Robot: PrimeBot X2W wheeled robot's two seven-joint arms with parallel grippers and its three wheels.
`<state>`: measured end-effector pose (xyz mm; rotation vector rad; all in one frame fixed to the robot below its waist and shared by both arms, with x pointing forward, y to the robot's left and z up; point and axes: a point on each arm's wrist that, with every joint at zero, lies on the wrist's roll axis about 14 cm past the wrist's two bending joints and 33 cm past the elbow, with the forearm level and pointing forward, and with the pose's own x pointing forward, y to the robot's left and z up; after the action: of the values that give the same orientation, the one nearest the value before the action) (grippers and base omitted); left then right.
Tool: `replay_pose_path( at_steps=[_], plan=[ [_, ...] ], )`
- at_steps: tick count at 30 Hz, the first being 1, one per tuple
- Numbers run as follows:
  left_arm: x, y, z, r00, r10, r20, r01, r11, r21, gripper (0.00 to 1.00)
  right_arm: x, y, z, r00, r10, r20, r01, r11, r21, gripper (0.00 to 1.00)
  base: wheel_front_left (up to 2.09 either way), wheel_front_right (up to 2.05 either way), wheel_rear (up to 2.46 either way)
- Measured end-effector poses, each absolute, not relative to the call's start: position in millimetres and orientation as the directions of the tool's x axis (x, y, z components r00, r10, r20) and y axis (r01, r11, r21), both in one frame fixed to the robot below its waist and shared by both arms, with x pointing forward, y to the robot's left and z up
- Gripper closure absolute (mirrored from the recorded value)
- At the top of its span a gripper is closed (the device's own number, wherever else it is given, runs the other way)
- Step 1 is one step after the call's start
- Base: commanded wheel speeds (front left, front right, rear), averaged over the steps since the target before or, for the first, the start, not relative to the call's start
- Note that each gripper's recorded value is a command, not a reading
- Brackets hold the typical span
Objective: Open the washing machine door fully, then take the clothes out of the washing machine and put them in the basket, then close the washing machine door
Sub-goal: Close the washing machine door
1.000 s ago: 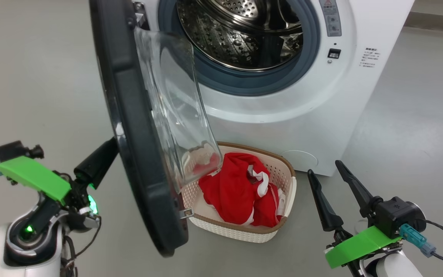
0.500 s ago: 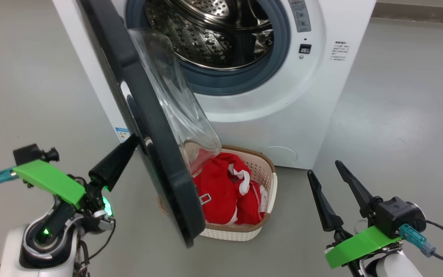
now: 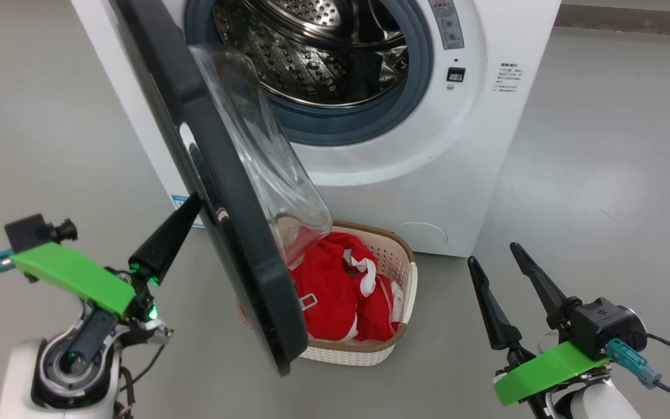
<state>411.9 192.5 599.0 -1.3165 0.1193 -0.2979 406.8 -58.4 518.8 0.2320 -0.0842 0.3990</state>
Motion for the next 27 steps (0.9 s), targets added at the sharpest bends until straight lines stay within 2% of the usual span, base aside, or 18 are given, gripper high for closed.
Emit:
replay_pose_path(
  at_steps=[4, 7, 8, 12, 17, 24, 27],
  plan=[
    [401, 216, 584, 0.982, -0.185, 0.031, 0.108, 0.425, -0.899, 0.00, 406, -52, 521, 0.911, 0.391, 0.131, -0.410, 0.888, 0.205, 0.00, 0.00, 0.00, 0.00],
    [391, 237, 575, 0.996, -0.092, 0.006, 0.065, 0.656, -0.752, 0.00, 405, -49, 523, 0.907, 0.398, 0.136, -0.419, 0.885, 0.203, 0.00, 0.00, 0.00, 0.00],
    [388, 243, 575, 0.998, -0.063, 0.018, 0.058, 0.701, -0.711, 0.00, 405, -49, 524, 0.906, 0.400, 0.139, -0.422, 0.884, 0.202, 0.00, 0.00, 0.00, 0.00],
    [379, 240, 586, 0.993, -0.025, 0.116, 0.089, 0.804, -0.588, 0.00, 404, -47, 528, 0.902, 0.405, 0.148, -0.429, 0.882, 0.197, 0.00, 0.00, 0.00, 0.00],
    [366, 241, 585, 0.982, -0.011, 0.188, 0.080, 0.929, -0.361, 0.00, 403, -45, 528, 0.900, 0.409, 0.148, -0.432, 0.880, 0.197, 0.00, 0.00, 0.00, 0.00],
    [357, 236, 591, 0.960, -0.035, 0.277, 0.083, 0.983, -0.164, 0.00, 403, -49, 528, 0.904, 0.400, 0.150, -0.424, 0.884, 0.198, 0.00, 0.00, 0.00, 0.00],
    [351, 233, 580, 0.966, -0.028, 0.257, 0.068, 0.987, -0.146, 0.00, 402, -50, 529, 0.906, 0.395, 0.152, -0.420, 0.885, 0.203, 0.00, 0.00, 0.00, 0.00]
  ],
)
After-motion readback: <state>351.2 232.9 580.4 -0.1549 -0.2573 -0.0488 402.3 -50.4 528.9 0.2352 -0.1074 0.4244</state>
